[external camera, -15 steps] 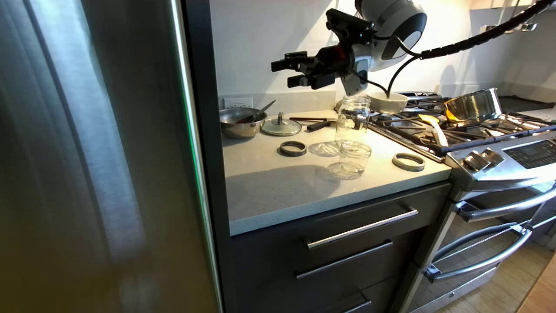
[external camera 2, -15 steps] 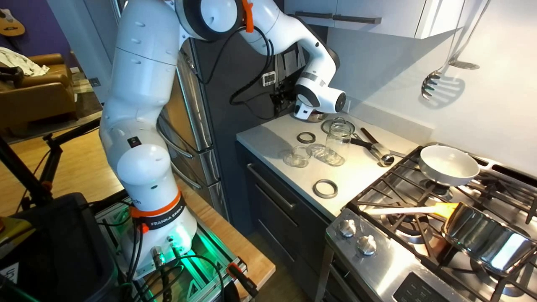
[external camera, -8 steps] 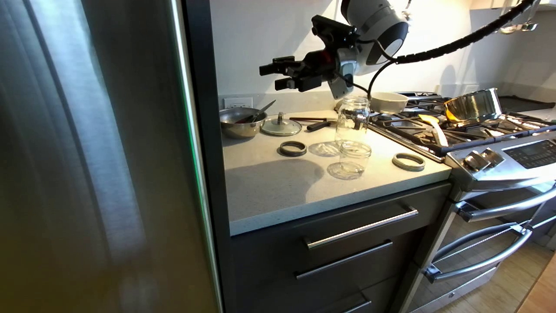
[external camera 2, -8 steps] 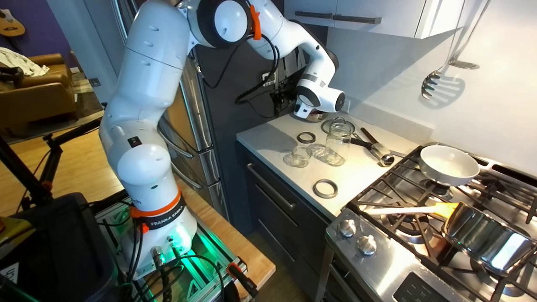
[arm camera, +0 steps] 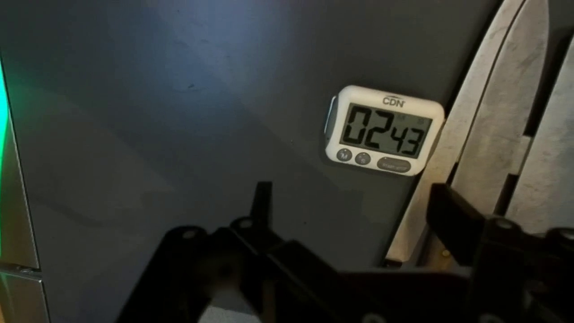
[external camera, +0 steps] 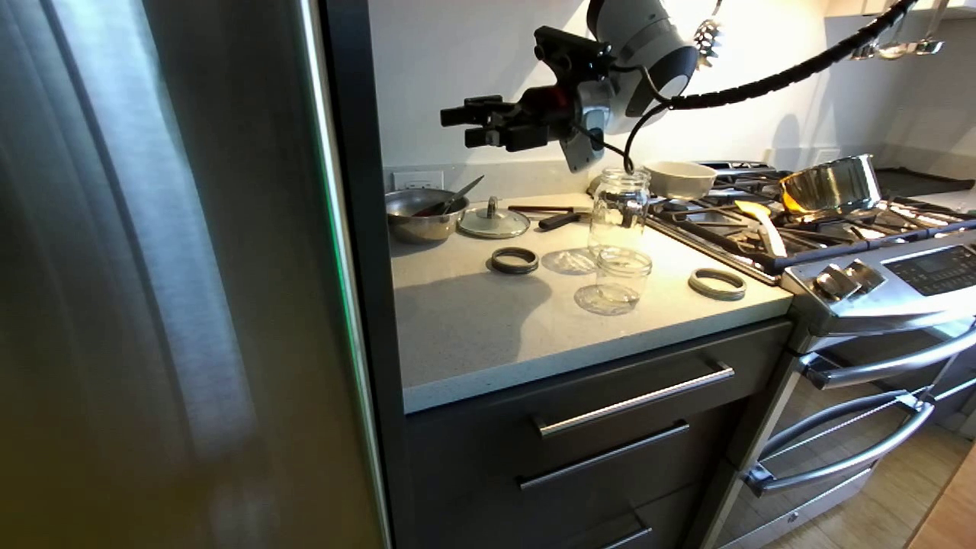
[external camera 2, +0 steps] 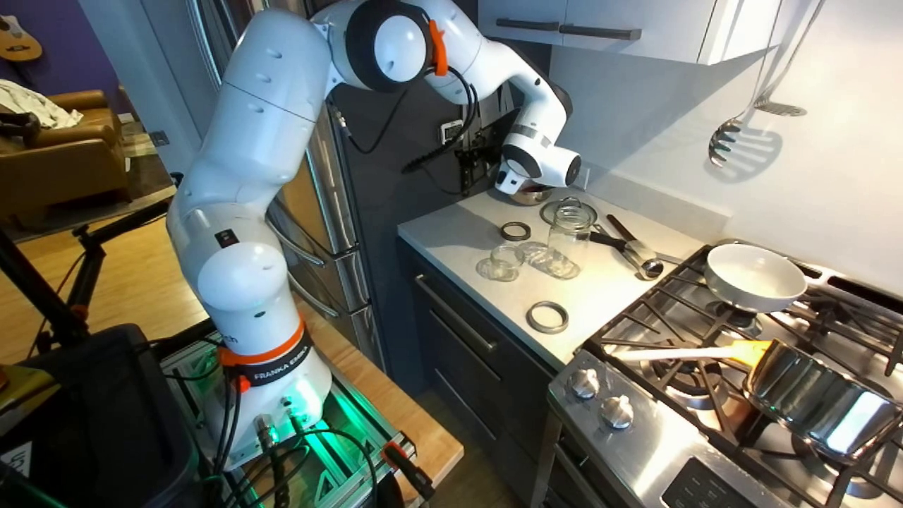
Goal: Press a button on the white device
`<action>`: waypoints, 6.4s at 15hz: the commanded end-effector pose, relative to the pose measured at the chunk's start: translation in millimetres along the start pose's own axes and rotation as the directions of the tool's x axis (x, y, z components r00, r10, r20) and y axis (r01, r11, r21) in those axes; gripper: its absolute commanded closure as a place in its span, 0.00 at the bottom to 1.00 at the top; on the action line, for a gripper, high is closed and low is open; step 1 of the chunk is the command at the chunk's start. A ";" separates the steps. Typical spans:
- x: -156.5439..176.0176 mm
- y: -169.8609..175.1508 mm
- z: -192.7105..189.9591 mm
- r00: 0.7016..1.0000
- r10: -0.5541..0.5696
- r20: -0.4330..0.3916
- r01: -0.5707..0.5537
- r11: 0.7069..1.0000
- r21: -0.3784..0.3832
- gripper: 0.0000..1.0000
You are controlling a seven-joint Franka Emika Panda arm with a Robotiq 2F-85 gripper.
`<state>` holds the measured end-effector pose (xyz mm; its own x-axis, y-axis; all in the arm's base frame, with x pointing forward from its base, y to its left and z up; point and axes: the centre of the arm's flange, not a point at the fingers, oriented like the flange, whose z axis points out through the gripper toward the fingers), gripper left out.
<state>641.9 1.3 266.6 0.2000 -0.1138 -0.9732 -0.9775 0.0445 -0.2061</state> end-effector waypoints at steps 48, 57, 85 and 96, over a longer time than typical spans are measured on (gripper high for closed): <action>28.2 -58.6 77.5 0.999 0.040 -0.013 -0.040 0.999 -0.017 1.00; 28.5 -62.0 85.3 0.999 0.044 0.006 -0.044 0.999 0.006 1.00; 31.3 -59.6 80.3 0.998 0.059 0.014 -0.059 0.998 0.010 1.00; 32.0 -57.0 74.7 0.997 0.071 0.013 -0.071 0.997 -0.002 1.00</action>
<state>710.5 71.8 242.0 0.1445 -0.1039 -0.9840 -0.9872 0.0528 -0.1505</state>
